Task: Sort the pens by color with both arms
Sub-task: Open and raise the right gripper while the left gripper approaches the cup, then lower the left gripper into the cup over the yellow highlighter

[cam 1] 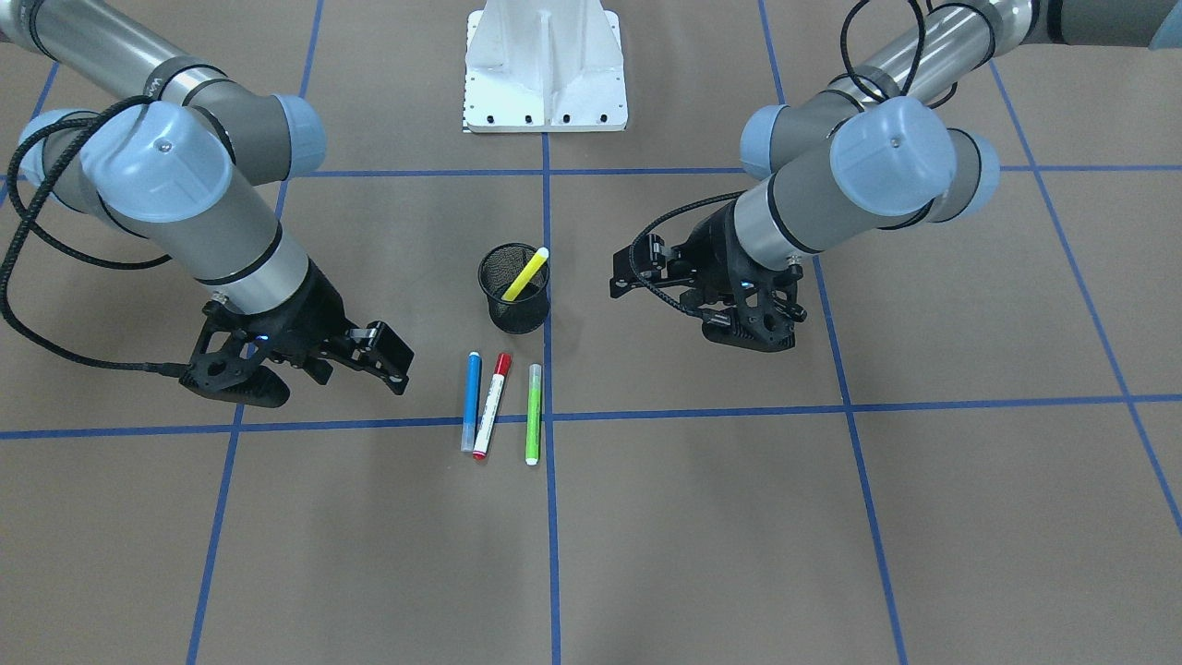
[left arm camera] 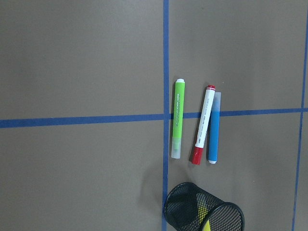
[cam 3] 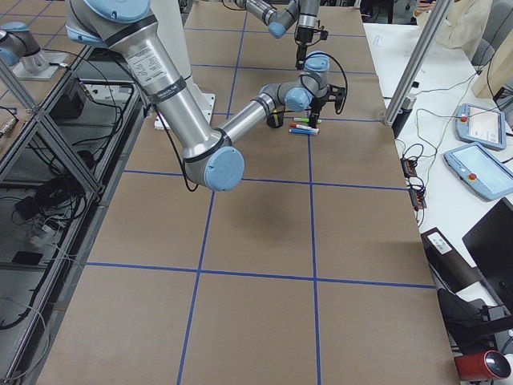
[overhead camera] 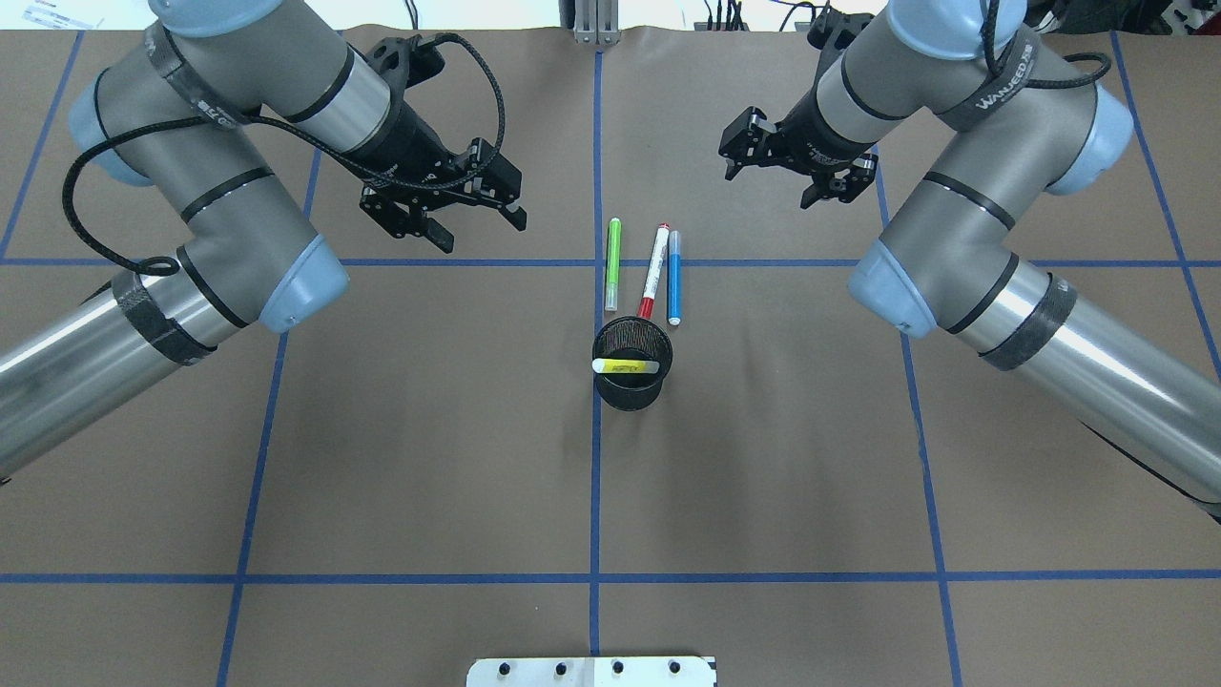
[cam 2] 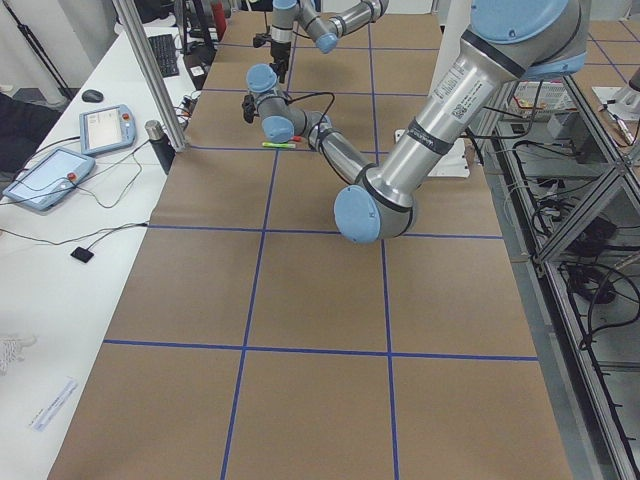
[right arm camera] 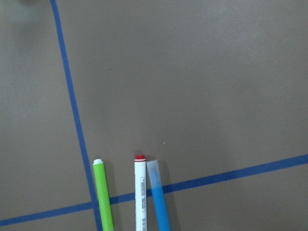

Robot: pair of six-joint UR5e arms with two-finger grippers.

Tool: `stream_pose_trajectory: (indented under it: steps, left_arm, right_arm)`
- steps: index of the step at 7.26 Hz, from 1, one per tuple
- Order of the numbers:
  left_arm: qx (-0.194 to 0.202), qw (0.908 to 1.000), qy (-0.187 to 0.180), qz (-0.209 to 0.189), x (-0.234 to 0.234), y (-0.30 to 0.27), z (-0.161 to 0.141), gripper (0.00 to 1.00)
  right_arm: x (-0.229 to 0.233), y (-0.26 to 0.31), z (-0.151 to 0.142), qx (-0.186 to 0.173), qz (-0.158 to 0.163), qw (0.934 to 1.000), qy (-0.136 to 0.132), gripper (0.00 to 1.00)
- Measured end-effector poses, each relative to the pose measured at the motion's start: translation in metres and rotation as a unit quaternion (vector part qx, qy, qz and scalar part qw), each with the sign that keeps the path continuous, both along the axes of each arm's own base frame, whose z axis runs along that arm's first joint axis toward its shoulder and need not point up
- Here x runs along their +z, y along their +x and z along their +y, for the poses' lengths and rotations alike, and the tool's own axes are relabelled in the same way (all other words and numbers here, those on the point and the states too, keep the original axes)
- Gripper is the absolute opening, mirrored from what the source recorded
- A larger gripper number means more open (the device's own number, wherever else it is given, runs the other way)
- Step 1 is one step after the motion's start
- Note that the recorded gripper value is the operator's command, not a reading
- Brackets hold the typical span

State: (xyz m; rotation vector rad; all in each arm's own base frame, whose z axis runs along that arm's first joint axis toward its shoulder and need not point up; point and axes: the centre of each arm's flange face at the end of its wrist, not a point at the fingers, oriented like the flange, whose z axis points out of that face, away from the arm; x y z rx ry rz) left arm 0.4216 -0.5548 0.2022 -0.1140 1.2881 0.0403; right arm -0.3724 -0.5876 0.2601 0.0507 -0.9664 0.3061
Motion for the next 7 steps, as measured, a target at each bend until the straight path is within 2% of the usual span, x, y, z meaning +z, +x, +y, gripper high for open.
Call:
stream_pose_trajectory:
  steps: [3,4,5,6,7]
  left_arm:
    - [0.006,0.9977,-0.068,-0.004,-0.019,0.045,0.031,0.97]
    - [-0.007,0.9963,-0.085,-0.007,-0.023,0.064,0.041,0.91]
    - [-0.023,0.9947,-0.1,-0.007,-0.024,0.083,0.054,0.89]
    - [-0.034,0.9929,-0.114,-0.007,-0.024,0.098,0.064,0.84]
    - [-0.038,0.9914,-0.125,-0.007,-0.023,0.108,0.071,0.82]
  right_arm:
    - [0.005,0.027,-0.006,-0.029,0.081,0.9955,0.041,0.98]
    - [0.01,0.029,-0.009,-0.037,0.105,0.9921,0.057,0.98]
    - [0.014,0.029,-0.011,-0.042,0.121,0.9893,0.069,0.98]
    - [0.016,0.029,-0.011,-0.044,0.128,0.9879,0.075,0.98]
    - [0.016,0.028,-0.012,-0.044,0.132,0.9872,0.077,0.98]
